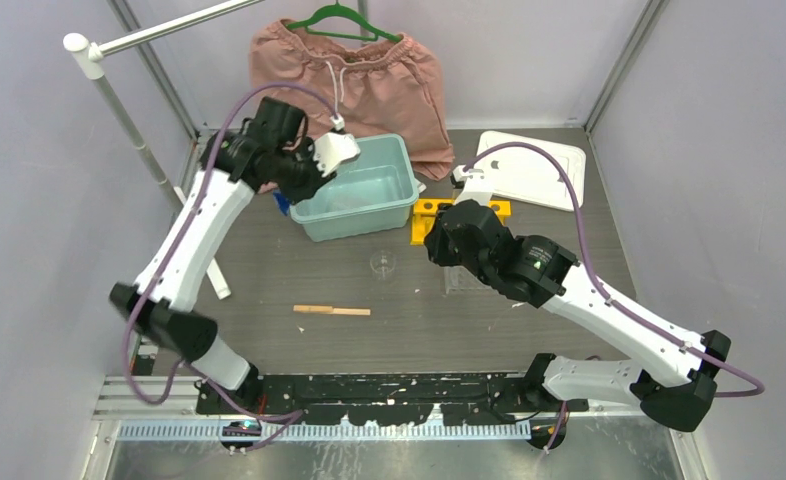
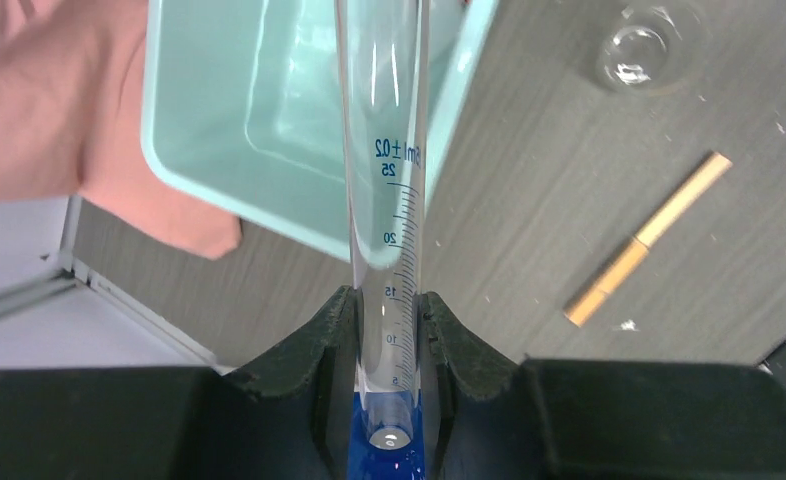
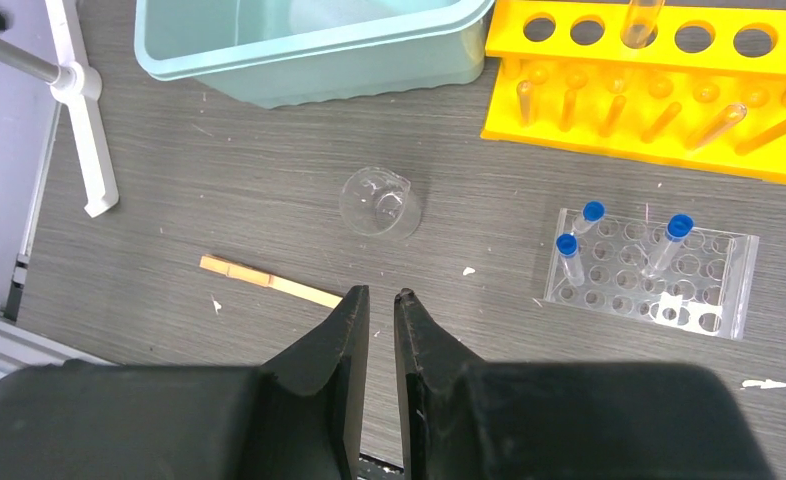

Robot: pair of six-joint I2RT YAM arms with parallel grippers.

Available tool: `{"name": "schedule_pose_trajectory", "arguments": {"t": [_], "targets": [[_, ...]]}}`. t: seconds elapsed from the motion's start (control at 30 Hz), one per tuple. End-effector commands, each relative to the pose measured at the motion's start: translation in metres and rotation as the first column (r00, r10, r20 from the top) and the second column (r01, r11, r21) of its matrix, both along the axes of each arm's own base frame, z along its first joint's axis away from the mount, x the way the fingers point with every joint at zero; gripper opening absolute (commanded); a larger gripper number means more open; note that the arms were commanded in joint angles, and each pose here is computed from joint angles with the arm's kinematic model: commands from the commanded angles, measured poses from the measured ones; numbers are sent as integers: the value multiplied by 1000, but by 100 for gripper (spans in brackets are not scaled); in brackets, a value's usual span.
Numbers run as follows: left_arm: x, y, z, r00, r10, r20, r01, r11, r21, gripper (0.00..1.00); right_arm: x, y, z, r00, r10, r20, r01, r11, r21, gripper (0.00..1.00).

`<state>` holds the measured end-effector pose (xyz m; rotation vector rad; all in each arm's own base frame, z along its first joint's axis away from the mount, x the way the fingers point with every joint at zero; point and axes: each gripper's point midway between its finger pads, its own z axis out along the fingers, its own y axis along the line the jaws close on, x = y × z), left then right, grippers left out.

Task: Organize the chemistry lab equipment

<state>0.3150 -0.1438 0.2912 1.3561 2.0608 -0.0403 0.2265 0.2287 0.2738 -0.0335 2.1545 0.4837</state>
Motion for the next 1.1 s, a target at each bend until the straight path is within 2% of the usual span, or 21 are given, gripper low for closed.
{"name": "schedule_pose_trajectory", "arguments": {"t": [0.0, 0.27, 0.4, 0.63, 0.9, 1.07], "targets": [[46, -22, -14, 999, -50, -2, 50, 998, 46, 0, 5, -1, 25, 998, -34, 44, 32, 998, 50, 21], [115, -60, -46, 991, -117, 58, 113, 992, 63, 0, 2, -2, 26, 999, -36, 39, 34, 997, 64, 21], [133, -64, -76, 988, -144, 59, 137, 985, 108, 0, 1, -3, 28, 999, -35, 39, 32, 997, 69, 22], [140, -60, -133, 984, -179, 21, 172, 968, 180, 0, 5, 3, 33, 998, -24, 50, 20, 997, 72, 22], [132, -49, -180, 979, -186, -86, 201, 953, 226, 0, 5, 8, 35, 999, -13, 50, 8, 996, 91, 22], [134, -41, -196, 981, -148, -125, 172, 962, 214, 13, 9, 18, 46, 998, 11, 66, -18, 995, 100, 22]]}}
